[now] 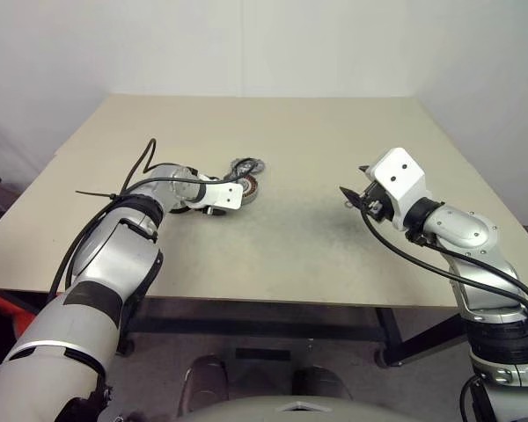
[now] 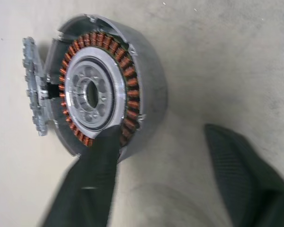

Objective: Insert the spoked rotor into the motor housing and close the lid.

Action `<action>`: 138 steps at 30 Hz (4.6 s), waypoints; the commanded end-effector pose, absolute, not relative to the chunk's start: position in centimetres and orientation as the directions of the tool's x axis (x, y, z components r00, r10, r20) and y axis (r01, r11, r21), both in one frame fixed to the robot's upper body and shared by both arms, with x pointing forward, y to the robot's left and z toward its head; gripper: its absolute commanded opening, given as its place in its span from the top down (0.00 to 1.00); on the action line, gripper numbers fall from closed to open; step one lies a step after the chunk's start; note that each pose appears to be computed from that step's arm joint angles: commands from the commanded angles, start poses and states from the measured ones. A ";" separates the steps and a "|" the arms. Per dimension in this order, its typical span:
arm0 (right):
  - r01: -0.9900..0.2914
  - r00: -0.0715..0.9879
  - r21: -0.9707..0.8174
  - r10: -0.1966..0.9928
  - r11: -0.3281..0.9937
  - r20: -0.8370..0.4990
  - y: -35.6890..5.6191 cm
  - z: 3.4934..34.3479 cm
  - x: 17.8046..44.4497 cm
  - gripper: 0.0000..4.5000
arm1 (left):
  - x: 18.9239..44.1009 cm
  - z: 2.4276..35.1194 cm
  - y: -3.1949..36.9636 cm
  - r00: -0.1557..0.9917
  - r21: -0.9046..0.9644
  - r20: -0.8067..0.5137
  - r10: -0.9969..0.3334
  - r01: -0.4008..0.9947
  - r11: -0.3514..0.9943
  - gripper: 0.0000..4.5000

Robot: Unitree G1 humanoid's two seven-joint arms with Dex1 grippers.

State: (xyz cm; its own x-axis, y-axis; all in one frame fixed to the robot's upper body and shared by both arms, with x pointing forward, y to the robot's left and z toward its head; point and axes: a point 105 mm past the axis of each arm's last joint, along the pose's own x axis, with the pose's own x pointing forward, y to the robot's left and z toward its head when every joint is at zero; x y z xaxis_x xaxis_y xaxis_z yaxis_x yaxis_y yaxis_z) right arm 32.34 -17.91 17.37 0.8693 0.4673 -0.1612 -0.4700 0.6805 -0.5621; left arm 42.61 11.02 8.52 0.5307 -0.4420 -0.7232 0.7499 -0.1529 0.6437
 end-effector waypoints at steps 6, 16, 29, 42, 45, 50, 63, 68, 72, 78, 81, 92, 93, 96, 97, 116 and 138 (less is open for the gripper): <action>-0.415 0.887 -0.601 0.450 0.683 -0.100 -18.4 19.3 32.1 0.40 | 43.2 9.5 10.8 0.559 0.673 -0.707 -0.433 0.720 -0.168 0.66; -0.414 0.887 -0.604 0.452 0.681 -0.098 -18.0 19.3 32.8 0.40 | 43.2 9.8 10.9 0.557 0.674 -0.702 -0.443 0.720 -0.162 1.00; -0.394 0.898 -0.607 0.430 0.691 -0.094 -18.8 19.3 32.2 0.40 | 42.7 11.8 7.3 0.506 0.708 -0.665 -0.549 0.660 -0.251 1.00; -0.361 0.916 -0.612 0.390 0.704 -0.093 -19.4 19.2 32.0 0.40 | 37.5 15.5 -2.9 0.171 0.734 -0.630 -0.758 0.451 -0.508 1.00; -0.346 0.924 -0.613 0.371 0.711 -0.092 -19.7 19.3 31.7 0.40 | 36.3 15.3 -4.0 0.103 0.720 -0.644 -0.758 0.414 -0.556 1.00; -0.318 0.937 -0.613 0.338 0.723 -0.087 -20.3 19.4 31.0 0.40 | 34.6 14.3 -4.9 0.004 0.676 -0.687 -0.727 0.371 -0.637 1.00; -0.292 0.947 -0.612 0.309 0.734 -0.082 -21.1 19.3 30.4 0.40 | 35.6 9.7 -0.2 0.069 0.550 -0.817 -0.573 0.393 -0.737 1.00; -0.306 0.942 -0.609 0.327 0.731 -0.081 -20.4 19.3 30.9 0.40 | 35.4 8.8 0.8 0.058 0.526 -0.831 -0.553 0.404 -0.748 1.00; -0.316 0.938 -0.606 0.337 0.731 -0.083 -20.1 19.1 31.2 0.40 | 35.5 9.1 1.0 0.047 0.509 -0.836 -0.547 0.438 -0.741 1.00; -0.318 0.937 -0.607 0.338 0.728 -0.086 -20.1 19.1 31.3 0.40 | 36.2 9.9 0.4 0.097 0.575 -0.793 -0.602 0.447 -0.685 0.72; -0.320 0.937 -0.607 0.339 0.727 -0.088 -20.1 19.0 31.2 0.40 | 36.4 10.4 0.0 0.111 0.611 -0.760 -0.641 0.458 -0.646 0.72; -0.376 0.912 -0.566 0.401 0.734 -0.087 -18.5 18.4 32.6 0.40 | 39.5 16.9 0.2 0.249 0.733 -0.407 -0.879 0.663 -0.152 0.72; -0.383 0.909 -0.563 0.408 0.732 -0.088 -18.3 18.3 32.8 0.40 | 39.9 17.6 0.5 0.272 0.718 -0.358 -0.893 0.692 -0.077 0.72; -0.407 0.899 -0.553 0.427 0.727 -0.101 -17.9 17.8 33.0 0.40 | 41.4 19.5 2.3 0.369 0.670 -0.220 -0.903 0.730 0.135 0.72; -0.416 0.895 -0.551 0.434 0.723 -0.106 -17.9 17.7 33.1 0.40 | 41.9 19.8 3.3 0.414 0.653 -0.180 -0.892 0.729 0.207 0.72; -0.418 0.908 -0.487 0.372 0.767 -0.194 -19.6 15.2 38.4 0.40 | 38.2 13.4 18.9 0.924 -0.013 0.078 -0.374 0.376 0.927 0.72; -0.249 0.941 -0.186 0.192 0.951 -0.280 -21.5 9.8 41.1 0.40 | 35.0 12.7 13.3 0.818 -0.022 0.067 -0.571 0.573 0.819 0.72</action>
